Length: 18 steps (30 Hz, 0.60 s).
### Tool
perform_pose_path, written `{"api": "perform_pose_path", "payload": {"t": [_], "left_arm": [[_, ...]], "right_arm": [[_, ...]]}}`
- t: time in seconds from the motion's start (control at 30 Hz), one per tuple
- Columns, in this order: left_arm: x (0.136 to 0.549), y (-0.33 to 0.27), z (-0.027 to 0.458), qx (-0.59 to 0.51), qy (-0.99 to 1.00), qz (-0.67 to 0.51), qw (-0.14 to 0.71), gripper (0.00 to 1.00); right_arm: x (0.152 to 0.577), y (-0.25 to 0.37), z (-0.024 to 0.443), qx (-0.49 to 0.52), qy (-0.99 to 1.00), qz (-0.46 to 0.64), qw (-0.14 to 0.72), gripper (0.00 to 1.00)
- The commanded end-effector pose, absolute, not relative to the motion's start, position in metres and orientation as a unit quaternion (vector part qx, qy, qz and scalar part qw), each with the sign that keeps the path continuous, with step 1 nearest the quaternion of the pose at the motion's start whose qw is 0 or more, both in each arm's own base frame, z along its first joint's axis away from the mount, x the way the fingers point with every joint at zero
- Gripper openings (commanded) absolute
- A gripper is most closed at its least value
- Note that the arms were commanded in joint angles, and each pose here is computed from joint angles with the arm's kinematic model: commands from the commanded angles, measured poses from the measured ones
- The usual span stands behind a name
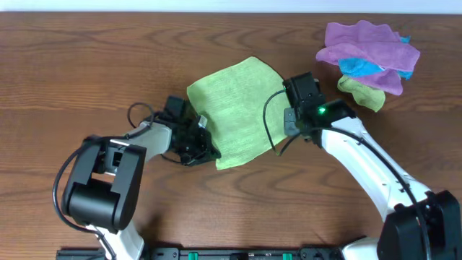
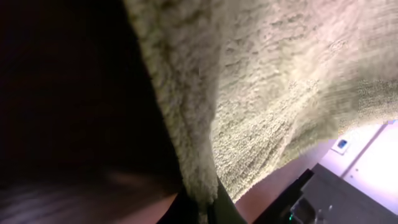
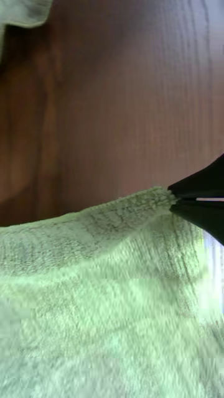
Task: Fold the cloth
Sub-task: 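Spread the green cloth flat by pulling both grippers apart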
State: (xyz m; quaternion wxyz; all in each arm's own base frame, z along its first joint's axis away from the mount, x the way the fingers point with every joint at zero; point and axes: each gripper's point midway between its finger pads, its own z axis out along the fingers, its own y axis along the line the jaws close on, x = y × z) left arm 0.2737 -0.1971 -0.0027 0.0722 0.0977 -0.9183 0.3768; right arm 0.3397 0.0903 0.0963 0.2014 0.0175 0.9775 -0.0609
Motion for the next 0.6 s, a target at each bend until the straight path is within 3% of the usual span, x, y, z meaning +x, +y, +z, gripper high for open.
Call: {"api": "perform_pose_path", "payload": {"t": [0.0, 0.3, 0.57], "left_arm": [[0.265, -0.176, -0.013, 0.097, -0.917, 0.376, 0.088, 0.06], [0.25, -0.125, 0.007, 0.113, -0.907, 0.383, 0.134, 0.06], [0.26, -0.117, 0.025, 0.106, -0.906, 0.387, 0.133, 0.06]], "right_arm": [[0.338, 0.089, 0.101, 0.047, 0.978, -0.057, 0.197, 0.02], [0.316, 0.126, 0.094, 0.02, 0.987, -0.006, 0.162, 0.02], [0.296, 0.168, 0.094, -0.013, 0.987, 0.016, 0.157, 0.01]]}}
